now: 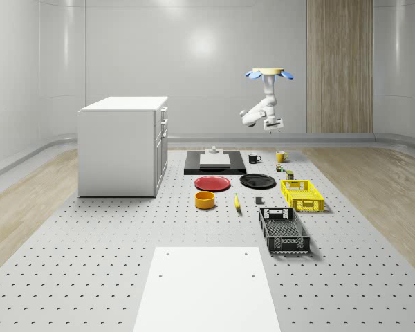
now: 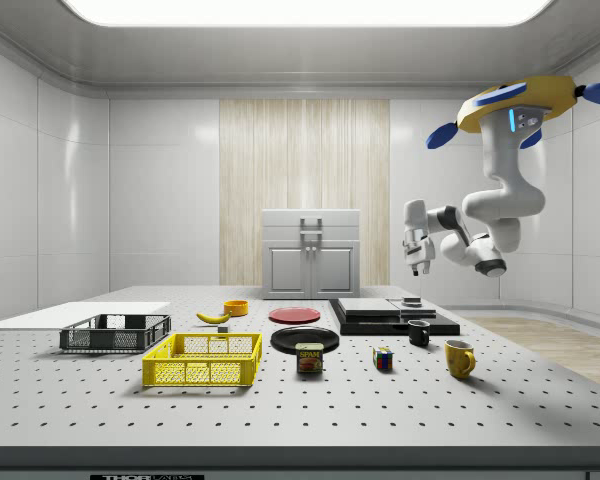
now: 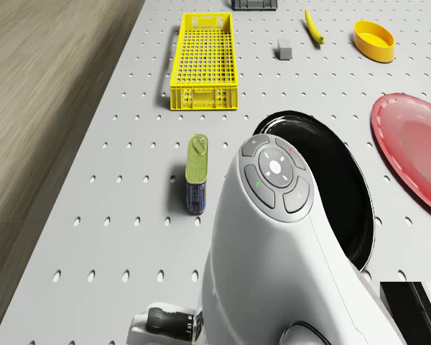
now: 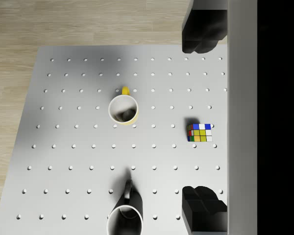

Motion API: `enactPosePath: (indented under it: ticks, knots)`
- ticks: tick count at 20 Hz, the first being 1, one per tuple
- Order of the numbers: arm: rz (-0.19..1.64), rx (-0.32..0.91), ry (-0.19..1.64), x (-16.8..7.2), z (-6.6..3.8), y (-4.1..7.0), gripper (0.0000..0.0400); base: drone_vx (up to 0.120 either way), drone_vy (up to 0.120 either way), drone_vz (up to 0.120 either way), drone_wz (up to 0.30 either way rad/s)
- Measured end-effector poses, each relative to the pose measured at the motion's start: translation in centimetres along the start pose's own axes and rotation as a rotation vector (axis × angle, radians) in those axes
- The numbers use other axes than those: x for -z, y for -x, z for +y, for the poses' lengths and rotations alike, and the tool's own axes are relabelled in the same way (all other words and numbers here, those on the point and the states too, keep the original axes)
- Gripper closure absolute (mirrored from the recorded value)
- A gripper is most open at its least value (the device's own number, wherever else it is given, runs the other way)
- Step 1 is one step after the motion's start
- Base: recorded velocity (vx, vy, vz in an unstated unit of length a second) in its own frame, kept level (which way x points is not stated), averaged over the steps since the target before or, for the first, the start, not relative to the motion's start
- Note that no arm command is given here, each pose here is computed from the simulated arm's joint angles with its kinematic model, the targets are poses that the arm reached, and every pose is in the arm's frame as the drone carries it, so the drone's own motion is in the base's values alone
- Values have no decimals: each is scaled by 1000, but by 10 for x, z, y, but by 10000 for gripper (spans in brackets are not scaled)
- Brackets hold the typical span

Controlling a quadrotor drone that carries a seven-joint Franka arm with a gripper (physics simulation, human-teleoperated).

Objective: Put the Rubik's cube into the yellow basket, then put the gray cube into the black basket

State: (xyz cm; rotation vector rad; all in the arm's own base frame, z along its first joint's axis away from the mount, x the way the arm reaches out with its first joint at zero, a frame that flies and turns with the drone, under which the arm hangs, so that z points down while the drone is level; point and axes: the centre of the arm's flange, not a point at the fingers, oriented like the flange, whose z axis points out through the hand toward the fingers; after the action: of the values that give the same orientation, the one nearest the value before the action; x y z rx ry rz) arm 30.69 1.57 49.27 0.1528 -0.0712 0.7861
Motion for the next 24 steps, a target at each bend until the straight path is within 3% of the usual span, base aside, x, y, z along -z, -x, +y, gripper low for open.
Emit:
enactPosePath:
  ticks: [10,17,24]
  knots:
    - [99,3,93,0,-9,10,0,120,0,-120,0]
    - [113,3,106,-1,-11,11,0,6,80,-120,0]
    - [117,3,110,-1,-11,11,0,0,-23,-120,0]
